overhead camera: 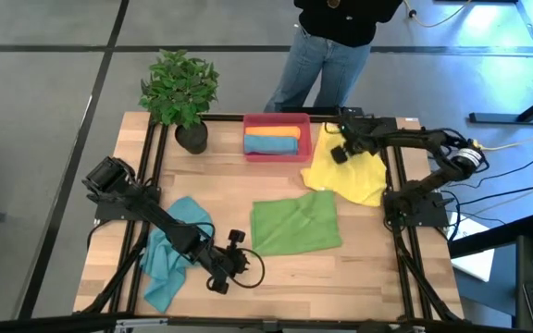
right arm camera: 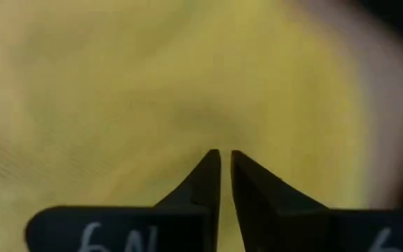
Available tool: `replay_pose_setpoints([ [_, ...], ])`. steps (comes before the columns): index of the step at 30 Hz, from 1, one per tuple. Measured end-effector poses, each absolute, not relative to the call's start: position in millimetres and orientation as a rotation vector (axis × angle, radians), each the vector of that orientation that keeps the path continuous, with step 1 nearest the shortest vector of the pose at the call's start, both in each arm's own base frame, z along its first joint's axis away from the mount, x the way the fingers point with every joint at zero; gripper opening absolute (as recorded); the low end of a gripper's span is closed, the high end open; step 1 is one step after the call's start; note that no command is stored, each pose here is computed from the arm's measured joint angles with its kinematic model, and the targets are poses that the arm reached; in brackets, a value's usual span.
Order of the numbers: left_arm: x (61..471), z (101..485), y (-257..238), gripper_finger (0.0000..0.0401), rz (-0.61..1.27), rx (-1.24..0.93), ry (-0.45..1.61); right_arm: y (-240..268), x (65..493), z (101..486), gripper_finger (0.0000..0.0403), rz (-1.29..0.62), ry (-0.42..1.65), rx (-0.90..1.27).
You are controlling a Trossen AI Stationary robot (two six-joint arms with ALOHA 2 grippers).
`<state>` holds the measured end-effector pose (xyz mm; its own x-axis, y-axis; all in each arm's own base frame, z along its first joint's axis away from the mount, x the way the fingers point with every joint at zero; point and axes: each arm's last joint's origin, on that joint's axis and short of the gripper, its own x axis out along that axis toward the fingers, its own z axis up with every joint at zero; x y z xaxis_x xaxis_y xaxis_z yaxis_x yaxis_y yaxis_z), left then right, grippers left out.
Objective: Roll microfiber towels into tight, uniform cylinder then place into a basket
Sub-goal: Fold the green towel
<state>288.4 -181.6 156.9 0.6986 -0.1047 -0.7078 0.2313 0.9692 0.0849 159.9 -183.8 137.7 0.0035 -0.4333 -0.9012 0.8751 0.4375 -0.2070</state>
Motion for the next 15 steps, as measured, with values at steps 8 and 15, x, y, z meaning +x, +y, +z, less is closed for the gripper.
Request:
replay_pose_setpoints([
  [8,289,157,-181,0.0059,-0.191,0.190,0.776,-179,151,202,0.0071,-1.170,1.061,0.435],
  [15,292,157,-175,0.0059,-0.124,0.215,0.760,-116,163,228,0.0083,-0.580,0.878,0.506],
])
